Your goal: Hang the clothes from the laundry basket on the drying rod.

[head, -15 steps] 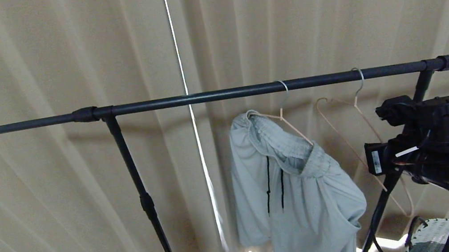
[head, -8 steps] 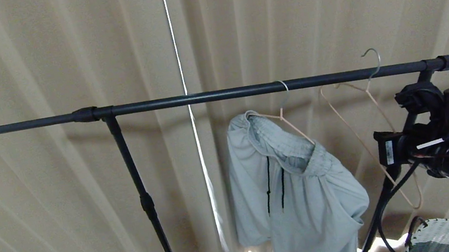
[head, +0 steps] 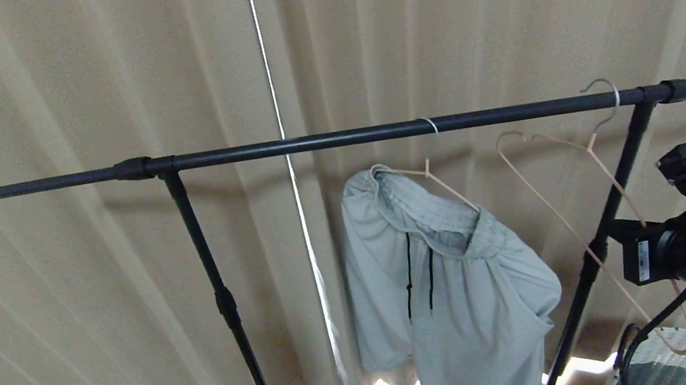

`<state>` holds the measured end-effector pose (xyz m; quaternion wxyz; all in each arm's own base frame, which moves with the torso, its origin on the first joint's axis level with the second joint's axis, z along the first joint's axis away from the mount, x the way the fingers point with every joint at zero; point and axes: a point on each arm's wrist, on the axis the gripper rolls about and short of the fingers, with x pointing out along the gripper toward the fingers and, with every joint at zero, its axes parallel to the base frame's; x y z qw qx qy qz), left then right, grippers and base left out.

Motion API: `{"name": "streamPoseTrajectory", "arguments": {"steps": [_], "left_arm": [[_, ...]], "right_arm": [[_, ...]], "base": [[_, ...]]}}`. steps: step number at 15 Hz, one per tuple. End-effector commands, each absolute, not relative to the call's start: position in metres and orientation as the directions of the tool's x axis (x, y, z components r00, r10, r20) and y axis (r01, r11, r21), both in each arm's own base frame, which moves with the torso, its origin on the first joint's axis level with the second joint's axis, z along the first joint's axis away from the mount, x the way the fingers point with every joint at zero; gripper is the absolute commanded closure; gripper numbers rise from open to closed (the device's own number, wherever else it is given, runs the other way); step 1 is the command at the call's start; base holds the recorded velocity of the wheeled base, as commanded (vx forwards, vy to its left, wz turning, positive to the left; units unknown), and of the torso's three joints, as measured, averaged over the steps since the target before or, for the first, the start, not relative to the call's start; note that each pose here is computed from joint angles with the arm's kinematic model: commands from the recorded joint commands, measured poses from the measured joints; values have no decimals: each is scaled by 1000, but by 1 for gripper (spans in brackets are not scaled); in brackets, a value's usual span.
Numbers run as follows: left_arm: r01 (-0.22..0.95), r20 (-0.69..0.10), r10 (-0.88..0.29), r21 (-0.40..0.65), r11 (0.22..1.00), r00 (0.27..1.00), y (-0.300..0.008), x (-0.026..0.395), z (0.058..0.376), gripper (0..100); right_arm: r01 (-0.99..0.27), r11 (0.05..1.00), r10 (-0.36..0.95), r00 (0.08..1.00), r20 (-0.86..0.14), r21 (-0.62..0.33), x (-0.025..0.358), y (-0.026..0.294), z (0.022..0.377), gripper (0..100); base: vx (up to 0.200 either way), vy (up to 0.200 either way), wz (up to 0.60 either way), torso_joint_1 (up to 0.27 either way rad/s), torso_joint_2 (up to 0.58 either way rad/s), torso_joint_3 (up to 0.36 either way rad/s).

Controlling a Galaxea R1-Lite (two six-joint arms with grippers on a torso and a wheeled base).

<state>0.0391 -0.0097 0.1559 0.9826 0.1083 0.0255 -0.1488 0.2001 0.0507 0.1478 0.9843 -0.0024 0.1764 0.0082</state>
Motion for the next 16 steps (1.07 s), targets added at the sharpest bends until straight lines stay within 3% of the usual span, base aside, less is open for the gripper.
{"name": "streamPoseTrajectory", "arguments": {"steps": [1, 7, 12, 16], "left_arm": [[298, -82, -287, 205, 932, 954, -10, 39, 156, 100], [301, -90, -288, 204, 932, 953, -10, 40, 155, 100], [310, -108, -294, 208, 928, 950, -10, 39, 149, 100], [319, -122, -299, 204, 926, 946, -10, 39, 145, 100]], "right_arm": [[-20, 1000, 19, 942, -334, 2, 193, 49, 150, 100], [-33, 999, 30, 934, -355, -1, 183, 48, 143, 100], [-78, 997, 79, 948, -308, 16, 172, 53, 152, 100], [-338, 939, 345, 918, -198, 68, 147, 65, 173, 100]], "base": [[-200, 0, 0, -12, 2, -2], [-200, 0, 0, -2, 2, 2], [-160, 0, 0, 0, 1, 3], [0, 0, 0, 0, 0, 0]]}}
